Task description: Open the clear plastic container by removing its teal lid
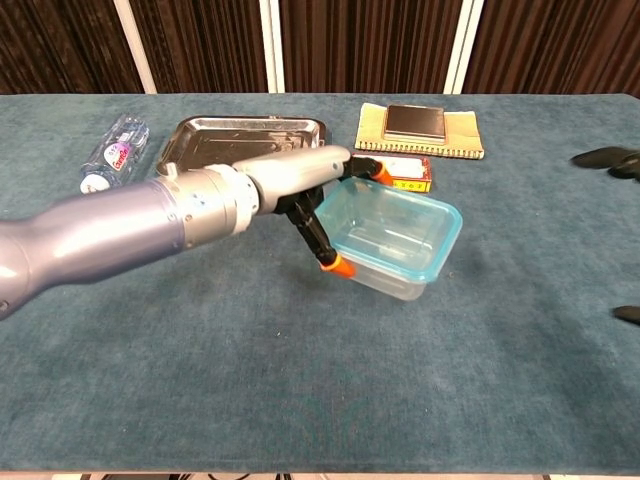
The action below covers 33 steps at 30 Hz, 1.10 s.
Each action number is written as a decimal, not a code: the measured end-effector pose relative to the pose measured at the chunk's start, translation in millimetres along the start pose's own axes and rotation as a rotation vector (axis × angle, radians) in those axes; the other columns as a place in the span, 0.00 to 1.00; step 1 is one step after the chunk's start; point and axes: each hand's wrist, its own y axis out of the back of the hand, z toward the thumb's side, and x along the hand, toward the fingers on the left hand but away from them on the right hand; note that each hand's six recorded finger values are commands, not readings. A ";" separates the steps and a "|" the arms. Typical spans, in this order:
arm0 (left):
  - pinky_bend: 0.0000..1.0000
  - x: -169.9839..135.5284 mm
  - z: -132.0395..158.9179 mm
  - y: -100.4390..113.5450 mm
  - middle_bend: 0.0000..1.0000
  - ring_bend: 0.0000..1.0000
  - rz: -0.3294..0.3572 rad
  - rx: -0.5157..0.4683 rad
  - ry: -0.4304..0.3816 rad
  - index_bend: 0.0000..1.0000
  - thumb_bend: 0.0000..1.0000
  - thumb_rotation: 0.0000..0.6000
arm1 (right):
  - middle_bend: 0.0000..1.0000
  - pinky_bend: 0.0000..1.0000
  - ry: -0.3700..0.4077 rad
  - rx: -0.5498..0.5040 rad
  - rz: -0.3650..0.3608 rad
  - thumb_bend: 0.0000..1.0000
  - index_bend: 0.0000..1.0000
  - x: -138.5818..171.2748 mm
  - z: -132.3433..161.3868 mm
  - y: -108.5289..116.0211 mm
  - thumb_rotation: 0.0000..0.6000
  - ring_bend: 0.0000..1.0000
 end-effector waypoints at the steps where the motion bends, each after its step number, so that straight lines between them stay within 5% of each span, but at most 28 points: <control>1: 0.46 0.3 1.3 -2.3 0.42 0.33 -0.003 0.001 -0.001 0.25 0.16 1.00 | 0.00 0.00 -0.004 -0.003 0.001 0.28 0.00 -2.1 1.8 -2.9 1.00 0.00; 14: 0.46 9.2 16.9 -36.6 0.42 0.32 -0.062 -0.025 0.013 0.24 0.16 1.00 | 0.00 0.00 -0.048 -0.053 0.011 0.28 0.00 -17.0 15.4 -29.0 1.00 0.00; 33: 0.46 17.4 32.1 -40.0 0.42 0.32 -0.097 -0.017 0.011 0.25 0.16 1.00 | 0.00 0.00 -0.069 -0.113 0.022 0.28 0.00 -30.0 38.8 -61.6 1.00 0.00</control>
